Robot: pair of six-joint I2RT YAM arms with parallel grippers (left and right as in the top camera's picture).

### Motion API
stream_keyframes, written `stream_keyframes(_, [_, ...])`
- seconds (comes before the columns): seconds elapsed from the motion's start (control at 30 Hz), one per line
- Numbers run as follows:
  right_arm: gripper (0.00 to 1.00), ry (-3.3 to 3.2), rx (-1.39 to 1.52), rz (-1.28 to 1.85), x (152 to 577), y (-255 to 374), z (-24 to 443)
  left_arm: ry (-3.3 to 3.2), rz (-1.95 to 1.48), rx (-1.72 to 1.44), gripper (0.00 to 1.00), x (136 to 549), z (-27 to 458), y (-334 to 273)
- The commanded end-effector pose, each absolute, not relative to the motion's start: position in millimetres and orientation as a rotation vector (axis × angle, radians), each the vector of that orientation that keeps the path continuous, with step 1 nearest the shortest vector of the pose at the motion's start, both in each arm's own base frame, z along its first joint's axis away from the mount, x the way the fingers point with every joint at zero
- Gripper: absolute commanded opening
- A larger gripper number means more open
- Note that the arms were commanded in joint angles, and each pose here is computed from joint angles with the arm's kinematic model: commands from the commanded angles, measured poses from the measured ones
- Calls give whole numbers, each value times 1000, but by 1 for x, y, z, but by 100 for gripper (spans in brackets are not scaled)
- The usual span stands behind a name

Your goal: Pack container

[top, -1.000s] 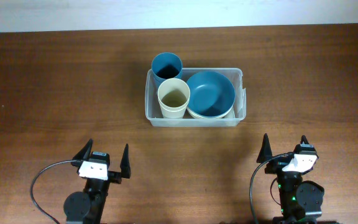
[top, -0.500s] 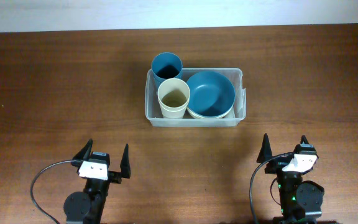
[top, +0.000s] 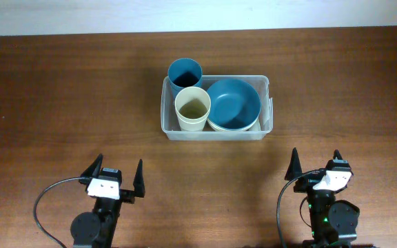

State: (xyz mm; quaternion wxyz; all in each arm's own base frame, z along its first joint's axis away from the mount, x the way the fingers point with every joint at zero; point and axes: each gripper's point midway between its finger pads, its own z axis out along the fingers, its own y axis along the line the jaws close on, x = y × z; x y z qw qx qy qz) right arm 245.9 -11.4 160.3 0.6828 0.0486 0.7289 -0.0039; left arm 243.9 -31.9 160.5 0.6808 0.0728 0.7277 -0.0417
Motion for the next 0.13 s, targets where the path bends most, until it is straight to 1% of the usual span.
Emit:
stream_keyframes(0.0, [99,1640,110,-21,246,-13,157,1629,-82,177,100,244,159,-32])
stream_keyframes(0.1, [99,1640,110,-21,246,-13,157,1629,-82,177,100,244,159,-32])
